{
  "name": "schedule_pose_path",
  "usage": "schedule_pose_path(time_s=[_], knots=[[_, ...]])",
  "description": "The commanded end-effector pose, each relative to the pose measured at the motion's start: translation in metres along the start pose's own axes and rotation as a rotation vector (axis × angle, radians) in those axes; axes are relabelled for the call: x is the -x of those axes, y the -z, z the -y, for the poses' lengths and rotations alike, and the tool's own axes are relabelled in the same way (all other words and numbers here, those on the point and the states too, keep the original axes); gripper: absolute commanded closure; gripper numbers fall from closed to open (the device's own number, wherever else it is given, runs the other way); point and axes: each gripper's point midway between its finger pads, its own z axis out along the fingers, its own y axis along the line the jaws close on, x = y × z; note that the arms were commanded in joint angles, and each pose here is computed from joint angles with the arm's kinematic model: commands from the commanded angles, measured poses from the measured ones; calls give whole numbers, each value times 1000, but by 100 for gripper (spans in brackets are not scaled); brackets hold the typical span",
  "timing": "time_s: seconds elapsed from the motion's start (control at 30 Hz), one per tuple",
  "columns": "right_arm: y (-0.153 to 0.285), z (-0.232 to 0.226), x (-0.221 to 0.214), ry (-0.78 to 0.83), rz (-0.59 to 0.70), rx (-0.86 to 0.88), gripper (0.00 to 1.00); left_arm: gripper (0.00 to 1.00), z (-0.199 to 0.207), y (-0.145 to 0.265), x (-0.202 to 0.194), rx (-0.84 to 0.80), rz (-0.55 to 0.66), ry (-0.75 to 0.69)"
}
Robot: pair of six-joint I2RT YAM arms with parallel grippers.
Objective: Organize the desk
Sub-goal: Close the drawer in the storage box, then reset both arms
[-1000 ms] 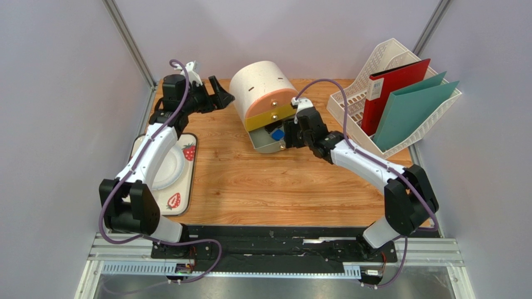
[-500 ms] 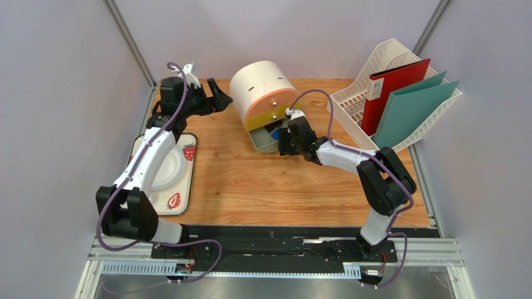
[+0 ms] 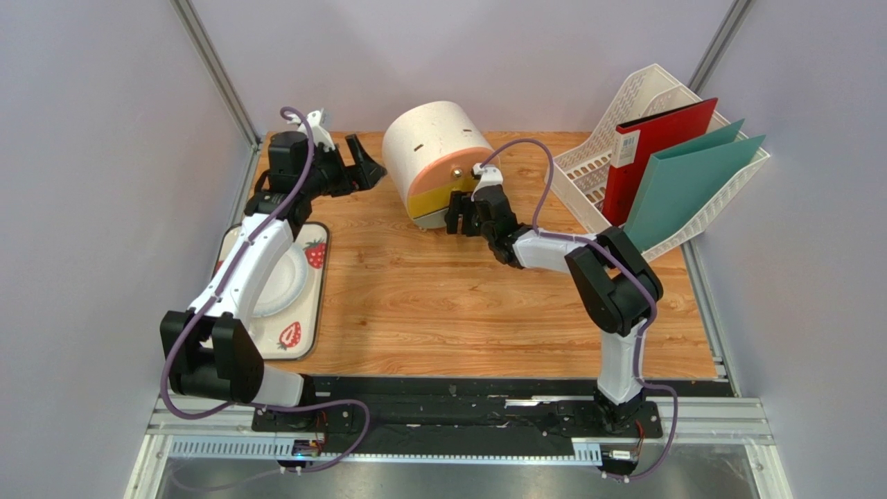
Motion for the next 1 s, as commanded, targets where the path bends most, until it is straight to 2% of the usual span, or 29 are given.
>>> schedule_pose_path(time_s=[0.0, 0.13, 0.23, 0.27, 0.4, 0.5, 0.6, 0.63, 0.7, 0.77, 0.87, 0.97], knots=[[-12, -10, 46, -69, 182, 27, 22, 1, 9, 10, 8, -21, 39, -25], [-12, -8, 42, -30, 166, 28, 21, 1, 7, 13, 2, -17, 29, -29], [5, -17, 45, -13, 165, 86, 20, 1, 10, 20, -1, -31, 36, -51], [19, -20, 46, -10, 170, 109, 10, 1, 13, 27, 2, -38, 52, -59], [57, -42, 48, 17, 159, 198, 5, 1, 14, 44, 0, -20, 74, -86], [89, -53, 52, 50, 152, 215, 4, 1, 17, 61, 4, 1, 103, -106], [116, -48, 49, 66, 116, 165, 4, 1, 19, 77, 7, 22, 125, -132], [137, -46, 74, 56, 172, 134, 4, 1, 19, 80, 8, 27, 129, -148], [156, -34, 81, 82, 156, 69, 4, 1, 17, 90, 9, 51, 138, -159], [187, -32, 121, 85, 257, 38, 3, 1, 18, 98, 12, 64, 163, -176], [214, -24, 145, 117, 295, -11, 2, 1, 21, 104, 15, 61, 183, -191], [223, -22, 151, 132, 286, -31, 2, 1, 24, 107, 20, 55, 198, -190]])
